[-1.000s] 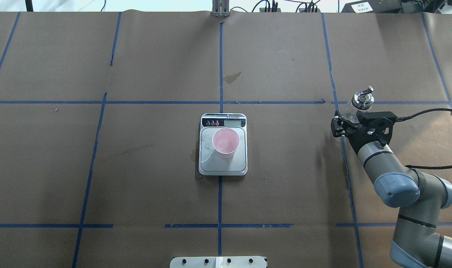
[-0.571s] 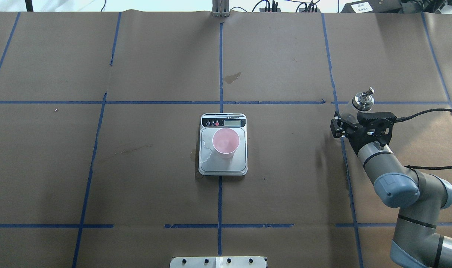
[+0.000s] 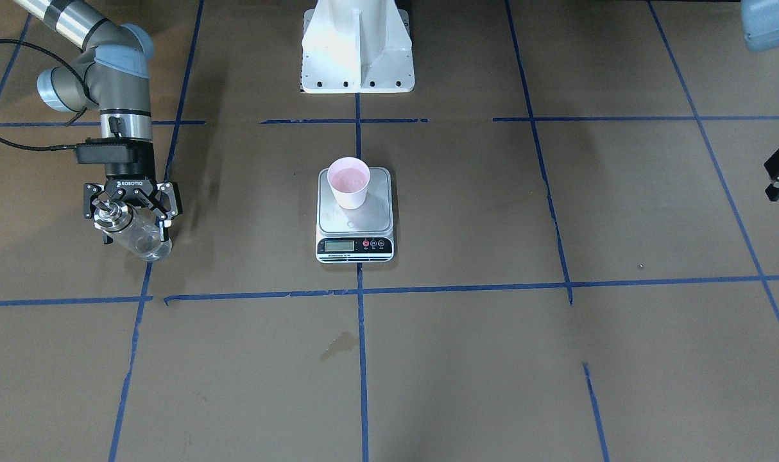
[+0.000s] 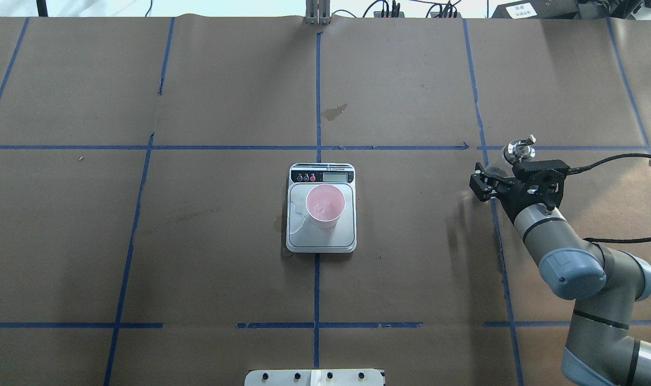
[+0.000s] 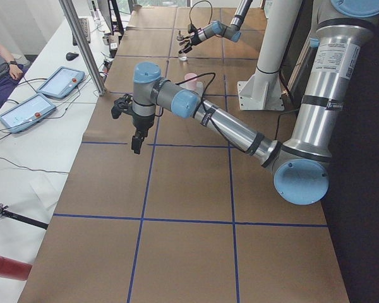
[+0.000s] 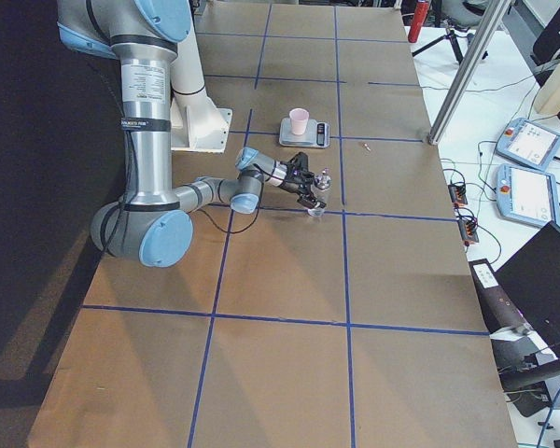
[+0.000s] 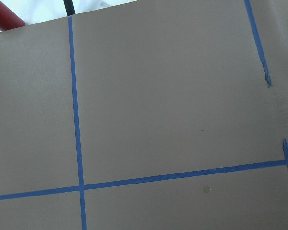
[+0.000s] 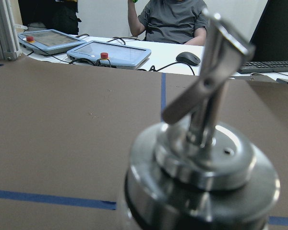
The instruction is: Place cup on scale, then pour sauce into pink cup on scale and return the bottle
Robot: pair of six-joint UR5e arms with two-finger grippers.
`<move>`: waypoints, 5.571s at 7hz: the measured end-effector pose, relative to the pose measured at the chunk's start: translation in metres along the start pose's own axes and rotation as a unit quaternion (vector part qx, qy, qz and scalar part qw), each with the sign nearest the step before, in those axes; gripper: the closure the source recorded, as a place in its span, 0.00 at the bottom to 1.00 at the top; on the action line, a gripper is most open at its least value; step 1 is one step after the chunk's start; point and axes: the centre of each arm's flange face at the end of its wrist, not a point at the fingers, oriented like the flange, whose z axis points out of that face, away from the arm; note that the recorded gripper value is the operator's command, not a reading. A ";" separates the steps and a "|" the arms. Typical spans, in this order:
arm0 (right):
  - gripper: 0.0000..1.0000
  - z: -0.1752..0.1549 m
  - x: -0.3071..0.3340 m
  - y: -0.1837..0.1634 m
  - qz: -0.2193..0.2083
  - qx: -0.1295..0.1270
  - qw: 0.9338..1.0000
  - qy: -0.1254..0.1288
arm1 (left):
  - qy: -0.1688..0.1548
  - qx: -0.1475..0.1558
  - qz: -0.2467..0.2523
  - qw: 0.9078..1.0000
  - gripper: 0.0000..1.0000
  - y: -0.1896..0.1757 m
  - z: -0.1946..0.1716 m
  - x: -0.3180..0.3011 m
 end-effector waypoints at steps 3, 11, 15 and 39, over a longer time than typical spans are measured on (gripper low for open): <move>0.00 -0.024 0.025 0.006 -0.008 -0.068 0.997 -0.020 | 0.001 0.001 0.000 1.000 0.00 -0.002 -0.002 0.001; 0.00 -0.163 0.058 -0.066 0.006 -0.385 0.921 -0.055 | 0.019 -0.008 -0.004 1.000 0.00 0.002 -0.002 0.002; 0.00 -0.134 0.128 -0.170 -0.036 -0.465 0.881 -0.083 | 0.019 -0.010 -0.004 1.000 0.00 0.001 0.000 0.002; 0.00 -0.014 0.453 -0.171 0.007 -0.457 0.888 -0.048 | 0.003 -0.093 -0.041 0.995 0.00 0.122 0.090 -0.217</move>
